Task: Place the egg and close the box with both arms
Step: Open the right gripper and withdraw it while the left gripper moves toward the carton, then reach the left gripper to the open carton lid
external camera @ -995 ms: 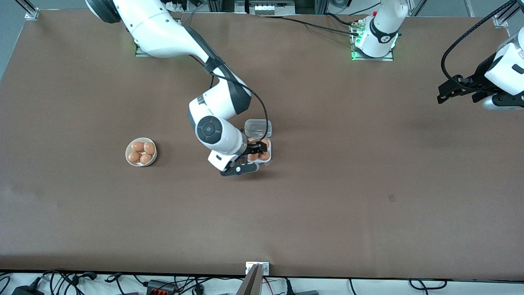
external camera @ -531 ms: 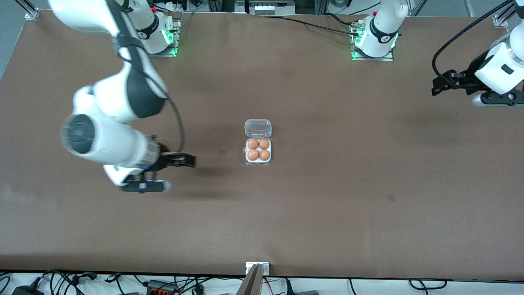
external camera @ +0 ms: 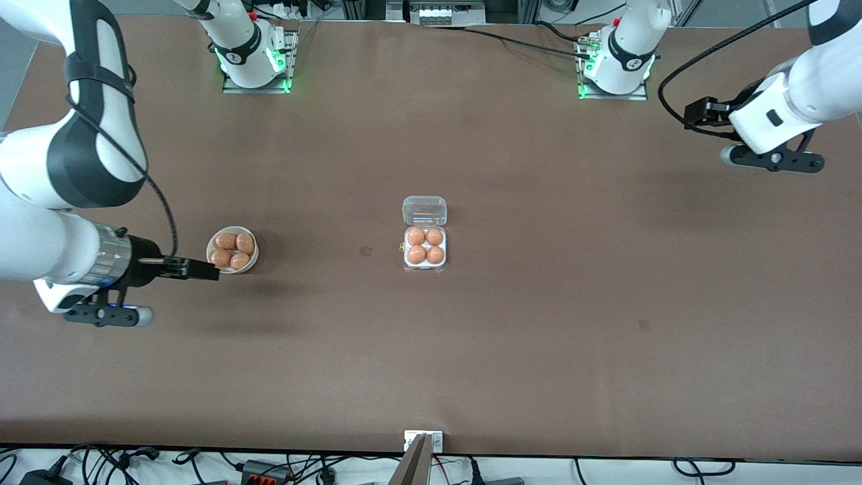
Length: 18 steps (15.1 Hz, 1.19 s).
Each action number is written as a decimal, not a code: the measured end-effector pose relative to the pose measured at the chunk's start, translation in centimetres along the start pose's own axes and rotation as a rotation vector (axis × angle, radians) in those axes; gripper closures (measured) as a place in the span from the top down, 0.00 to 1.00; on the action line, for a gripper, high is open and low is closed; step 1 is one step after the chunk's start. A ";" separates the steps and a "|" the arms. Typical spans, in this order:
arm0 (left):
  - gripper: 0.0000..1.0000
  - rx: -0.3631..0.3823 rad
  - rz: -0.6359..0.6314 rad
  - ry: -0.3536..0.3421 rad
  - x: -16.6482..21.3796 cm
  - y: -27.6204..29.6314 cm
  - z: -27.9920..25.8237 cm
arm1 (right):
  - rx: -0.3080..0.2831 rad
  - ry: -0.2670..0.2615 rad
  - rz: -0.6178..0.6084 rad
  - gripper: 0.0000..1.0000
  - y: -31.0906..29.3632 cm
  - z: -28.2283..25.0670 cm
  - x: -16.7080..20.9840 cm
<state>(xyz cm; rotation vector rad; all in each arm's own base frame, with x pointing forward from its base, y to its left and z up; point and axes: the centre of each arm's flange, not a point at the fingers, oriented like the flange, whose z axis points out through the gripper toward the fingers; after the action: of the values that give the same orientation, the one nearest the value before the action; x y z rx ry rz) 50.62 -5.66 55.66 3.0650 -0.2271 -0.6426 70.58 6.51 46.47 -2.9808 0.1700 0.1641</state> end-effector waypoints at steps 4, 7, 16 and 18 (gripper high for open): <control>0.33 -0.071 0.065 -0.027 0.8 4.2 1.1 | -0.082 0.018 0.021 1.00 2.7 -3.5 -1.2; 0.04 -0.047 0.056 0.021 2.8 10.1 4.2 | -0.110 0.052 0.041 1.00 4.9 -6.8 -2.6; 0.01 -0.127 -0.012 0.281 4.1 32.7 18.1 | -0.140 0.030 0.009 1.00 7.0 -10.0 -6.6; 0.01 -0.206 -0.027 0.305 5.7 34.9 20.9 | -0.158 0.024 0.002 1.00 7.4 -10.4 -8.1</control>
<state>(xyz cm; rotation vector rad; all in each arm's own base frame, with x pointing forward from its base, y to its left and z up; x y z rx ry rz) 42.55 -40.46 35.33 2.9153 -0.1077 -0.1783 62.71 -1.58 56.57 -3.1413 0.1695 0.1491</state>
